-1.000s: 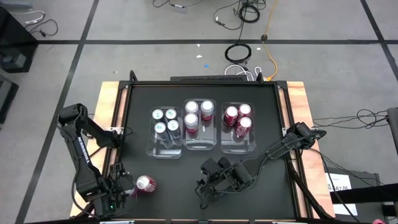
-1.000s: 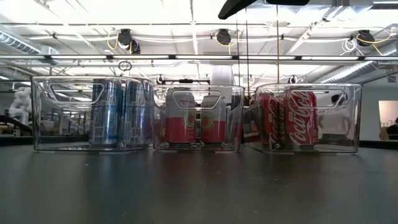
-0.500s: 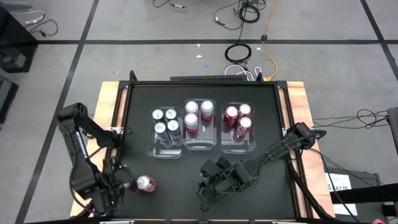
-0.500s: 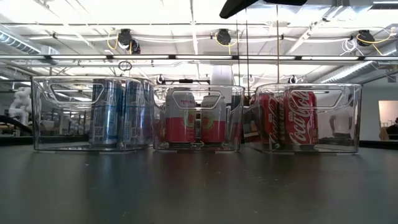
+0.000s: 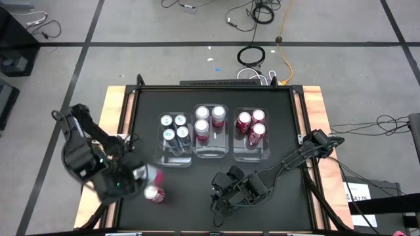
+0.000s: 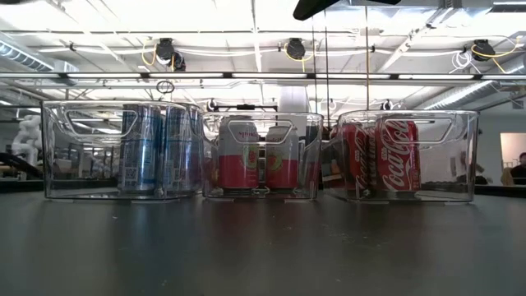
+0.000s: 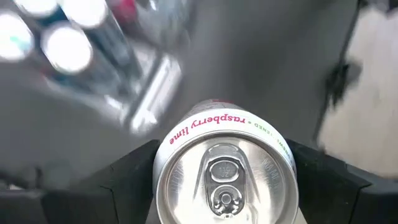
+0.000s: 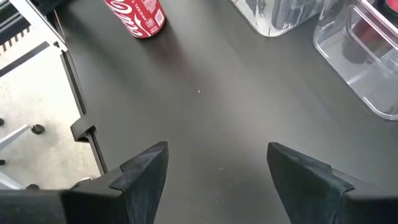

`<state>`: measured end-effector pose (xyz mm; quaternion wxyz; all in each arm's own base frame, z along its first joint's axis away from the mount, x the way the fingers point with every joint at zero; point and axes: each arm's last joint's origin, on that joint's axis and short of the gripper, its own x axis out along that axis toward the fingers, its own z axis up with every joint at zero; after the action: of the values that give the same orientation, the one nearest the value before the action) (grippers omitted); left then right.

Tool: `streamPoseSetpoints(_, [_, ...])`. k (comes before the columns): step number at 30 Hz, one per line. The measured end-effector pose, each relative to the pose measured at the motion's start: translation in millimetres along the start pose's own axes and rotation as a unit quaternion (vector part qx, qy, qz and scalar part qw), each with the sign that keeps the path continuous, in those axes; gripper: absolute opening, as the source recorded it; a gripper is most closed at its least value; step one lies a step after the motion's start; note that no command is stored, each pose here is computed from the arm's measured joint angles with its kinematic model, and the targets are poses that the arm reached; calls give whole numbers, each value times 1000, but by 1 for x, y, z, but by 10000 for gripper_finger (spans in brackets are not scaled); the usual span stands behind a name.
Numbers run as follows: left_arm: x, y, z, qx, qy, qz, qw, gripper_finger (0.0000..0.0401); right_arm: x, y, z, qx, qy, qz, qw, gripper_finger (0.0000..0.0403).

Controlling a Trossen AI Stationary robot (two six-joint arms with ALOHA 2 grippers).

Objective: Sort soda cans
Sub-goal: Put the bottom left red and white soda can into the middle transparent bin

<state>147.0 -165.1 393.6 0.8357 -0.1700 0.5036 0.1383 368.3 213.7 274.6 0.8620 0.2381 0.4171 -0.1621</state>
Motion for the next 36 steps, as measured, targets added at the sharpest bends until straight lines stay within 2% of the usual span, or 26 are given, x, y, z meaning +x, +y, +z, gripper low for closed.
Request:
streamPoseSetpoints(5, [4,14,43,1,-56,26,998,315,0,0,0,3,-1,0,1000,265])
streamPoseSetpoints(13, [30,47,121,55,-95,10,994,316,-1,1,-2,56,0,2,998,265])
streamPoseSetpoints(20, [70,76,174,115,-77,-21,990,316,-7,7,-12,120,-19,0,993,265])
streamPoseSetpoints(29, [141,84,223,201,-48,-19,978,316,-12,12,-20,212,-64,-4,975,265])
streamPoseSetpoints(36, [188,82,246,250,-20,-5,968,316,-14,14,-24,261,-63,2,963,265])
